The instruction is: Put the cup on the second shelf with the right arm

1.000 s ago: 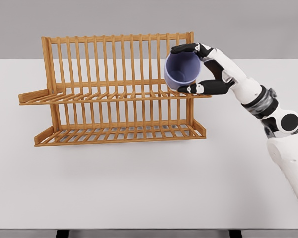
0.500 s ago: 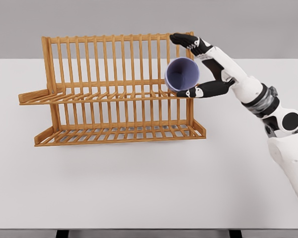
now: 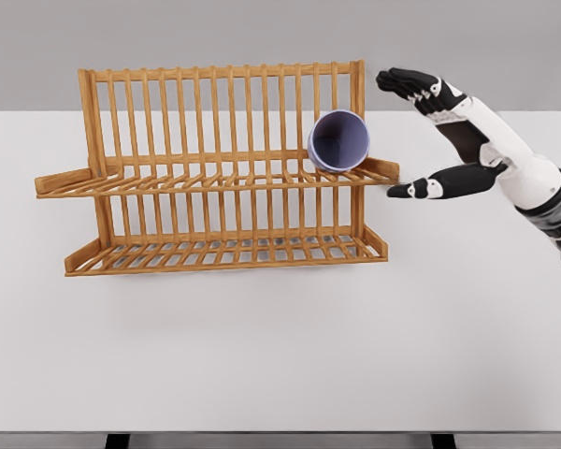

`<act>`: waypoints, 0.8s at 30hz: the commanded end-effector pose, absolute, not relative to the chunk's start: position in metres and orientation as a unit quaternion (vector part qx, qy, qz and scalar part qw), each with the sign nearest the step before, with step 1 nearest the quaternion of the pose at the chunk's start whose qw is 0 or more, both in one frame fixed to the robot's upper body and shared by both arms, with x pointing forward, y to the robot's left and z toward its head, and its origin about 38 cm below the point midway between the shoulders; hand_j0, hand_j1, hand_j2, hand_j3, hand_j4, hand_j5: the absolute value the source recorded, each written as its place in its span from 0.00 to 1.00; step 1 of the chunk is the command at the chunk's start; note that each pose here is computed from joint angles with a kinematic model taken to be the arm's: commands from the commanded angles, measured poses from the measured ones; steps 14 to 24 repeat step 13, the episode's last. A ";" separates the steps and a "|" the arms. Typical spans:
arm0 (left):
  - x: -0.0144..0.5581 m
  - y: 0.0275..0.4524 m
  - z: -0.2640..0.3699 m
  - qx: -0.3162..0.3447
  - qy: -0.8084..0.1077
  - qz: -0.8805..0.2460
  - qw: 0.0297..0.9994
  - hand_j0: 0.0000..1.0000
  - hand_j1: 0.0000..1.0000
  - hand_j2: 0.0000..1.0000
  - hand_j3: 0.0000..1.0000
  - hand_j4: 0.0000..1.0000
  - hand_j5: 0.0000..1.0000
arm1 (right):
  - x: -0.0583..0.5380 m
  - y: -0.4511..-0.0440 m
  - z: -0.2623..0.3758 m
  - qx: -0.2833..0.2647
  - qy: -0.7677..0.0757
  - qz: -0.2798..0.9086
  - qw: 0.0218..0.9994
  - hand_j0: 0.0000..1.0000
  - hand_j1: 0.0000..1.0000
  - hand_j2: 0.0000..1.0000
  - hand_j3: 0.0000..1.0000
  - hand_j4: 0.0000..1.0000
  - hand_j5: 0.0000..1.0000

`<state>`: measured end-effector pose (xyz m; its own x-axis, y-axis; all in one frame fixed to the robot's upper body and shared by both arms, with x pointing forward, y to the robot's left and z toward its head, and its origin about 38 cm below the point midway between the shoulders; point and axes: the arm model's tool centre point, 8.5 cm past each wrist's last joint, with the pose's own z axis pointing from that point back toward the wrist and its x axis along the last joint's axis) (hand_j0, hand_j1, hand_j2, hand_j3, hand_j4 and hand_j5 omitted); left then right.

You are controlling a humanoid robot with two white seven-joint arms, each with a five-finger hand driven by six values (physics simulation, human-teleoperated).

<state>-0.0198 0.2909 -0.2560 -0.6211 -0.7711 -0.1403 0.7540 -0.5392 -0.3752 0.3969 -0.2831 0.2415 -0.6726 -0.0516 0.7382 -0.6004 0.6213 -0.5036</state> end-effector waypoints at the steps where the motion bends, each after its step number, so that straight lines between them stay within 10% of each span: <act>1: -0.019 0.291 -0.256 -0.020 0.204 -0.877 0.435 1.00 1.00 1.00 1.00 1.00 1.00 | 0.393 -0.303 0.257 0.180 -0.832 0.390 0.350 1.00 1.00 1.00 1.00 1.00 1.00; 24: -0.019 0.291 -0.256 -0.020 0.204 -0.877 0.435 1.00 1.00 1.00 1.00 1.00 1.00 | 0.371 -0.341 0.245 0.146 -0.828 0.383 0.383 1.00 1.00 1.00 1.00 1.00 1.00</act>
